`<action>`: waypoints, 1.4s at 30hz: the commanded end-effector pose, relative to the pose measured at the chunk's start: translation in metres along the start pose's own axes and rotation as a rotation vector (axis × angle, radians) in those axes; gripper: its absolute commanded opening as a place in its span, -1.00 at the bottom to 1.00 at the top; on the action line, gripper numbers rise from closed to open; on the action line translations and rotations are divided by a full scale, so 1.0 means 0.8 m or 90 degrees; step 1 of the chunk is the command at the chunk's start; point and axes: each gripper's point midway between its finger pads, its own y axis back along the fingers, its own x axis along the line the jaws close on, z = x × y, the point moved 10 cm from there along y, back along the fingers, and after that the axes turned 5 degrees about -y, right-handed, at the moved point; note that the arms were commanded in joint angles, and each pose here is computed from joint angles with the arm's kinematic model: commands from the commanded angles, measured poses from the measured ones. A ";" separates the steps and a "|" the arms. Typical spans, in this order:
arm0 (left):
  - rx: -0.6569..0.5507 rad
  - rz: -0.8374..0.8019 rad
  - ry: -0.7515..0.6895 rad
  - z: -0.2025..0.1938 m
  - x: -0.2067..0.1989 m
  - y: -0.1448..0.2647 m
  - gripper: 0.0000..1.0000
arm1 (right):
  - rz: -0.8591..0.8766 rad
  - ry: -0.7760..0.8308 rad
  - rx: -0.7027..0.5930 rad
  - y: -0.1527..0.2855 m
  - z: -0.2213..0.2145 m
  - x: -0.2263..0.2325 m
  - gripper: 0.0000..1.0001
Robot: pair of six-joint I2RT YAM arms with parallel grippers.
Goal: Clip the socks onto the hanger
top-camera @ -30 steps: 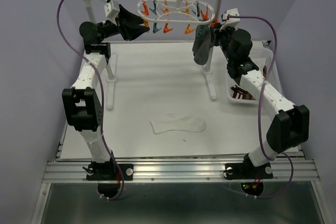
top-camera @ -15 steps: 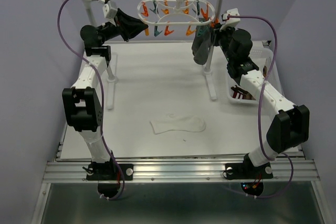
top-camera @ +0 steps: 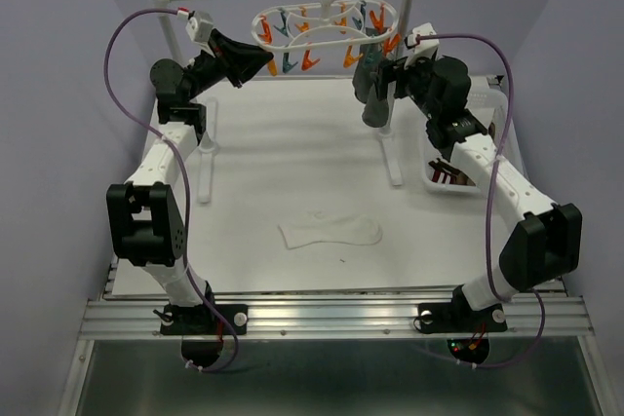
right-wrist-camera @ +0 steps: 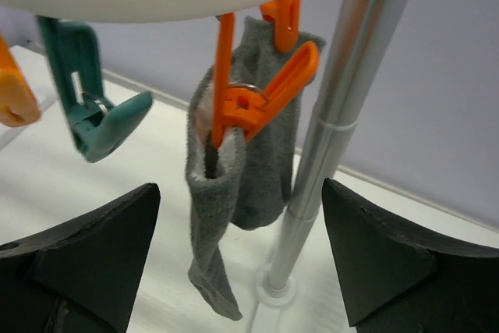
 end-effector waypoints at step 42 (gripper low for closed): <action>-0.009 0.224 0.141 0.029 -0.056 0.001 -1.00 | 0.564 0.363 0.234 0.137 -0.268 0.332 0.66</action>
